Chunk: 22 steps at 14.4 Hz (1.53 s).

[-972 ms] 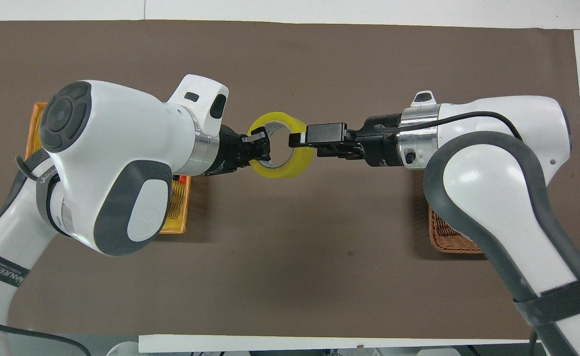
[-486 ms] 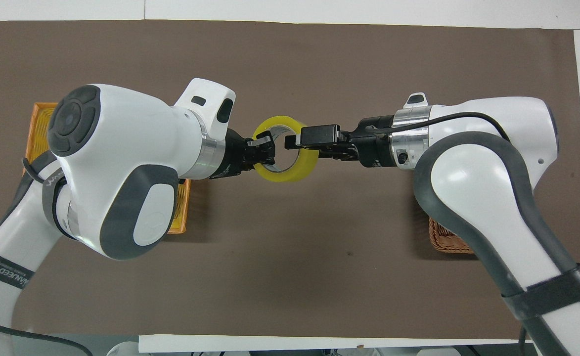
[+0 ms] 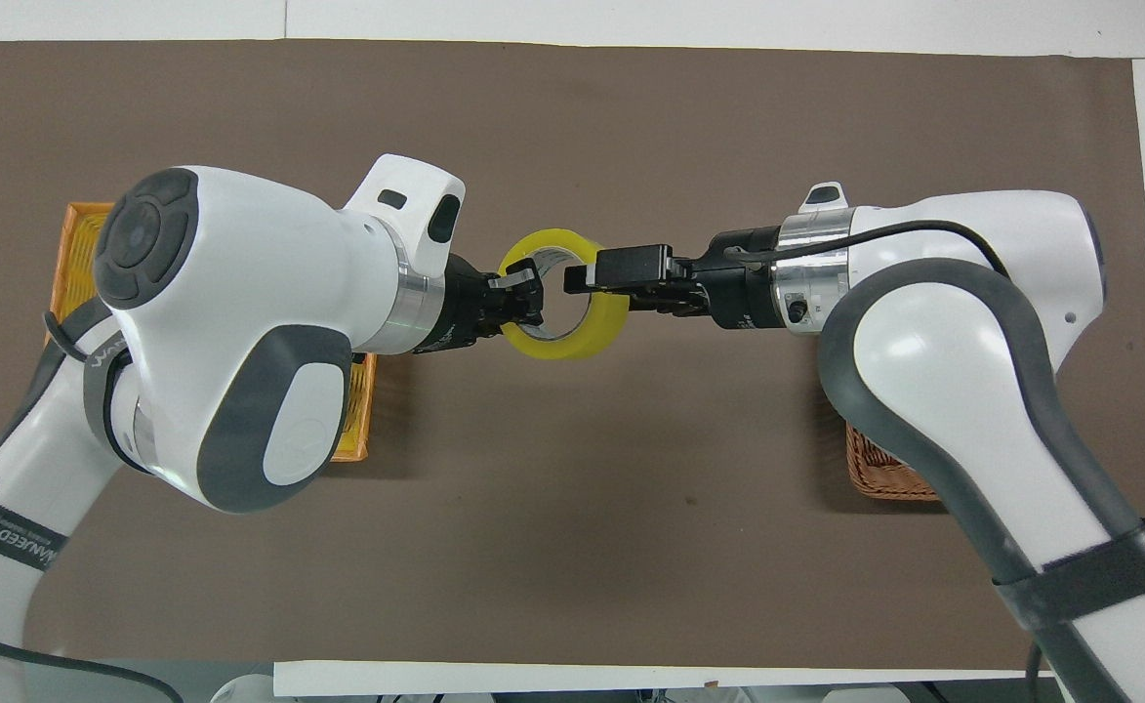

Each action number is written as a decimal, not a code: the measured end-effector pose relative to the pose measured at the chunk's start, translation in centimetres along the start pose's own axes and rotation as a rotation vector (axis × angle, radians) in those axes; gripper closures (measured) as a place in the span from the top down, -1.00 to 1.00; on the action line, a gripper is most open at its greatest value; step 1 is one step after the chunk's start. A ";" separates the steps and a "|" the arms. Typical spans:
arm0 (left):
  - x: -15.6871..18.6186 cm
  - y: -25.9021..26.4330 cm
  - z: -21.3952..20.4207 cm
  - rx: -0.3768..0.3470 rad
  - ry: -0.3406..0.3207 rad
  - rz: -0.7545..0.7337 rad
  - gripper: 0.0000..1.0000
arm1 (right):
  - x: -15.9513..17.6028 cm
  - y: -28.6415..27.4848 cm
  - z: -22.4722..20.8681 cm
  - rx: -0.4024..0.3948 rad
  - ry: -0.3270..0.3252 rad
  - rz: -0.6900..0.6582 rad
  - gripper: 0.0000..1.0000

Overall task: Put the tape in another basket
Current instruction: 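Close the right gripper on the tape roll beside the left gripper, then open the left gripper and withdraw it while the right gripper holds the tape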

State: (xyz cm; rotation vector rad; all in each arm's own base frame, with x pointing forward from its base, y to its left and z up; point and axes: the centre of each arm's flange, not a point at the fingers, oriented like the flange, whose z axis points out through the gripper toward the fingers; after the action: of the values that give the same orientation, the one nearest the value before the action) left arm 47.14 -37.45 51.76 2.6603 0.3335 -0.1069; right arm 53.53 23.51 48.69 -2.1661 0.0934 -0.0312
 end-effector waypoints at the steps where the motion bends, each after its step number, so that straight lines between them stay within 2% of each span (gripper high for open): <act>1: 0.0 0.0 0.0 0.000 0.000 0.000 -0.57 | 0.0 0.0 0.0 0.000 0.000 0.000 0.31; 2: 0.0 0.0 0.0 -0.002 -0.002 -0.002 -0.57 | 0.0 0.0 0.0 0.001 -0.001 -0.004 0.11; 3: 0.0 0.0 0.0 -0.003 -0.004 -0.004 -0.57 | 0.0 0.0 0.0 0.001 -0.001 -0.009 0.08; 11: 0.0 0.0 0.0 -0.003 -0.005 -0.004 -0.57 | 0.0 0.1 0.0 0.002 -0.003 -0.008 0.08; 12: 0.0 0.1 -0.1 -0.004 -0.004 -0.003 -0.46 | 0.0 0.1 0.0 0.001 -0.003 -0.007 0.08; 13: -0.1 0.2 -0.3 -0.008 -0.001 0.001 -0.27 | 0.1 0.2 0.0 0.000 -0.003 -0.005 0.08; 15: -0.2 1.1 -1.8 -0.025 0.007 0.013 0.20 | 0.1 0.3 0.0 -0.001 -0.004 -0.003 0.08; 18: 1.0 0.7 -7.7 -0.021 -0.002 0.003 0.93 | 0.1 0.3 0.0 -0.001 -0.004 -0.003 0.08; 19: 2.2 -0.7 -9.8 0.000 0.010 -0.015 1.00 | 0.2 0.4 0.0 0.000 -0.006 -0.001 0.08; 22: 7.2 -6.8 -13.7 0.094 0.100 -0.076 1.00 | 1.0 2.1 -2.1 0.014 -0.029 -0.012 0.08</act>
State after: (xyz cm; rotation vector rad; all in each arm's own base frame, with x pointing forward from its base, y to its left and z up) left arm 52.70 -23.80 60.17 2.7521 0.4726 -0.0140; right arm 54.27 20.57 48.15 -2.1526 0.0636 -0.0078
